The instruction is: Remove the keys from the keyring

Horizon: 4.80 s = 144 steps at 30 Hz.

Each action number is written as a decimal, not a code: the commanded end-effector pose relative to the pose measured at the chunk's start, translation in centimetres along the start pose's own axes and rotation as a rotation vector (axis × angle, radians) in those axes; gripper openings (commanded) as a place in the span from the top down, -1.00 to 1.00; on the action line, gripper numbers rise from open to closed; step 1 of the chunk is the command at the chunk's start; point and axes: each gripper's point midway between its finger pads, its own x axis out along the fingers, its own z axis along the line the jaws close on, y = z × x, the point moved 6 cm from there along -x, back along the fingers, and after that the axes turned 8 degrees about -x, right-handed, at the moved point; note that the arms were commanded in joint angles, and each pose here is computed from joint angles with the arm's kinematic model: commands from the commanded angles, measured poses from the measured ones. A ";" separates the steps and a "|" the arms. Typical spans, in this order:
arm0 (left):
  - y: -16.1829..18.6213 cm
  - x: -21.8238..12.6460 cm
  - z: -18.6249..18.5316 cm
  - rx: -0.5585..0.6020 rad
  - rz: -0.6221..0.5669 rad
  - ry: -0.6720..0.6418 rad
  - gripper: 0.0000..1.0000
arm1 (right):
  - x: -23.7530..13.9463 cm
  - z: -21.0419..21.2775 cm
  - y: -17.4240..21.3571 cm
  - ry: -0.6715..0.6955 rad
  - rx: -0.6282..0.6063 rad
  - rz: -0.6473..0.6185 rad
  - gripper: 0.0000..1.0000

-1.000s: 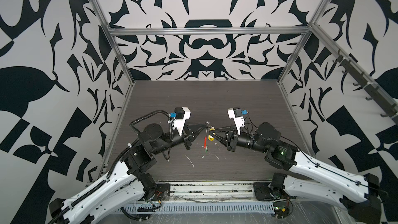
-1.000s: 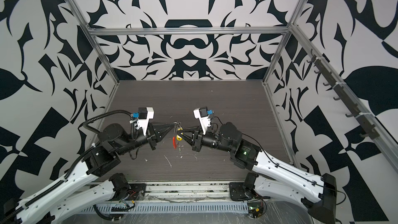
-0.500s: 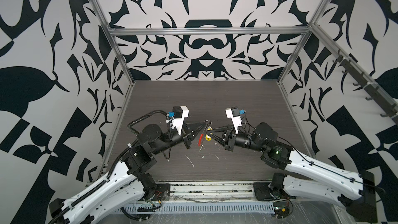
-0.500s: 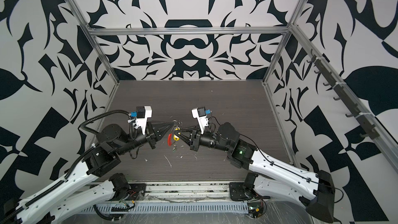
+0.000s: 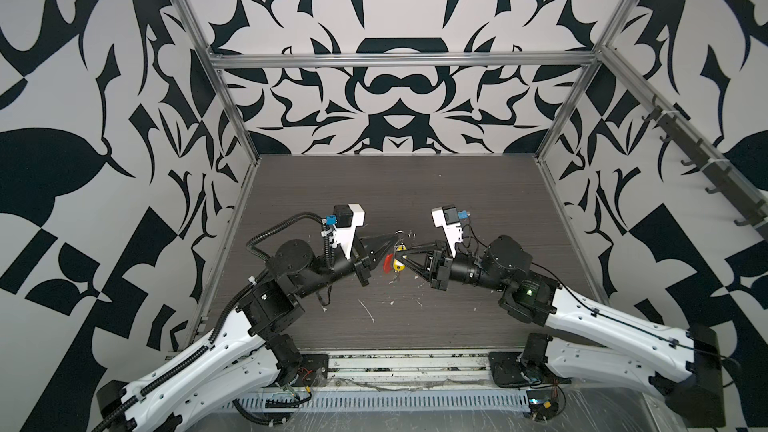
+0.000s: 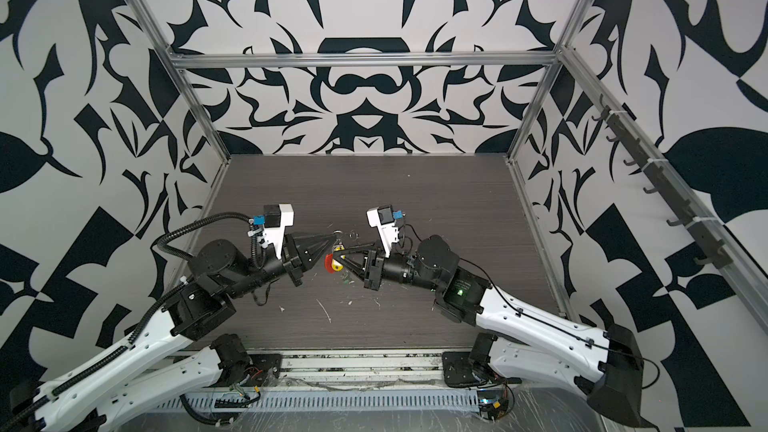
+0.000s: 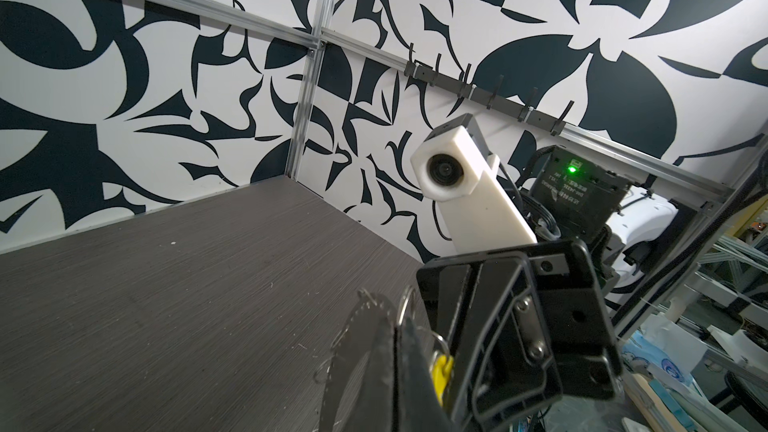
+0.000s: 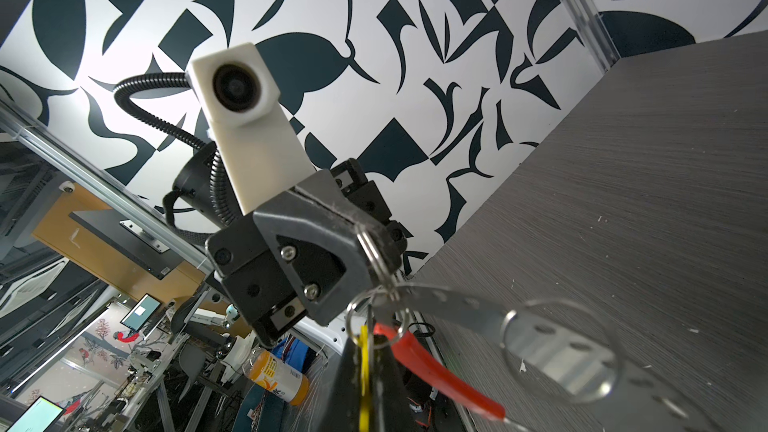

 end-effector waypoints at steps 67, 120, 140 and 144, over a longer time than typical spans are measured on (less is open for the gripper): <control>1.2 0.0 0.0 0.346 0.020 -0.432 1.00 | -6.5 3.6 -1.7 0.227 -0.175 0.156 1.00; 3.6 1.6 -4.1 0.148 0.394 0.154 1.00 | -5.7 6.3 -7.9 0.318 -0.862 0.429 1.00; 4.2 2.4 -4.5 0.105 0.461 0.219 1.00 | -4.4 6.9 -8.8 0.274 -0.947 0.542 1.00; 3.8 2.2 -4.9 0.105 0.451 0.236 1.00 | -4.1 6.9 -8.9 0.264 -0.953 0.543 1.00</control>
